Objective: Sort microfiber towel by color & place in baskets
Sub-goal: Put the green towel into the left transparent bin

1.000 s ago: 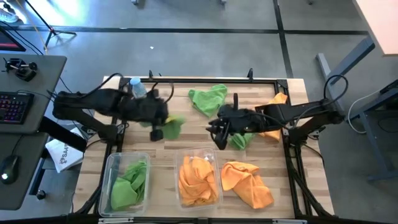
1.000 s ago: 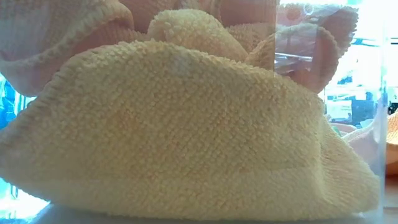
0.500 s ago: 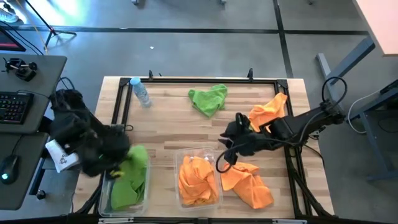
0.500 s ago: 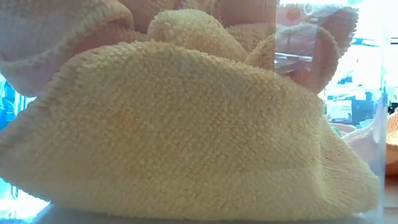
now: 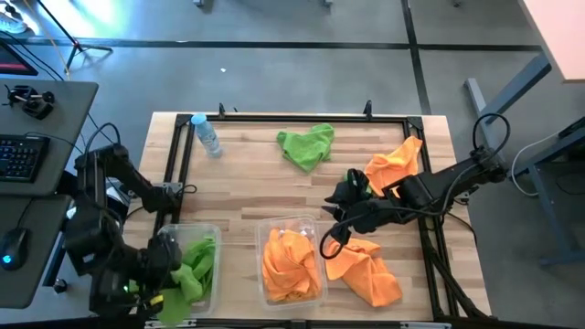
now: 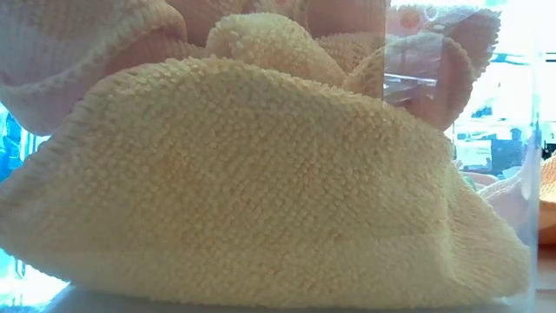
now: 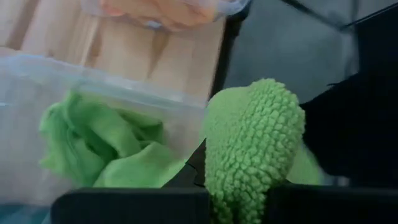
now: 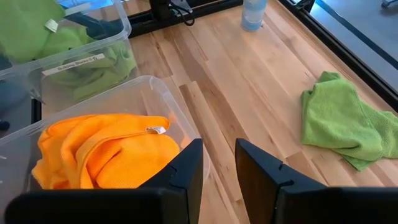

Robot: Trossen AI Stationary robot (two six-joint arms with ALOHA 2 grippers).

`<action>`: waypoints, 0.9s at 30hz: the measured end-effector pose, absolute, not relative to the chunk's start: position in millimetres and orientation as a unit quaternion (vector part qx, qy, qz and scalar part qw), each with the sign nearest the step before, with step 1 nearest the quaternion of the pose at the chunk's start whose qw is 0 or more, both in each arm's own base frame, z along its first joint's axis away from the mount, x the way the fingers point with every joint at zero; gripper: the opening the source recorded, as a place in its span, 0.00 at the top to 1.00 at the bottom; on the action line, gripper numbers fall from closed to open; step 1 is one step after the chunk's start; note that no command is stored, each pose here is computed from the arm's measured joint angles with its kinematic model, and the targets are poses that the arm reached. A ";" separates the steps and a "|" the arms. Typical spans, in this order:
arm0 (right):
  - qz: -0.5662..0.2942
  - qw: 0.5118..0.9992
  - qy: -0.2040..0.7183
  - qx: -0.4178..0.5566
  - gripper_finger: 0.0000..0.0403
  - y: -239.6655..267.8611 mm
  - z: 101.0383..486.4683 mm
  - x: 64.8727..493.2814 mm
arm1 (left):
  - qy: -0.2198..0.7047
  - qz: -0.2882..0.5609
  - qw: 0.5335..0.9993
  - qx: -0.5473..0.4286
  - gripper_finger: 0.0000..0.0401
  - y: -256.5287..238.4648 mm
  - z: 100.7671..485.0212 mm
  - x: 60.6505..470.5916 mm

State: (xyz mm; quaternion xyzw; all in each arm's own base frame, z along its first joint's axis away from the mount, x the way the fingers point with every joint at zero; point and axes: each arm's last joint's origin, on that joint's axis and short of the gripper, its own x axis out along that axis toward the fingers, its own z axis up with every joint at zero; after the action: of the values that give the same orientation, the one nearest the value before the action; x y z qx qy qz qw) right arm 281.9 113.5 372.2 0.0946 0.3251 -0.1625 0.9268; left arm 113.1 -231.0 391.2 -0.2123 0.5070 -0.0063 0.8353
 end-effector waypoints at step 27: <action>-0.138 0.929 0.329 0.099 0.78 124.1 372.1 278.3 | 0.556 0.011 0.828 0.073 1.00 -241.2 250.0 102.9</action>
State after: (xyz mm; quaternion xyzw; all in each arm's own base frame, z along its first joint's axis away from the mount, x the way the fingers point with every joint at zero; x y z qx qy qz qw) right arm 278.3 124.1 372.1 0.0987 0.3287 -0.1376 0.9291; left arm 102.9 -241.2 250.0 0.0734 0.5561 0.0108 0.8278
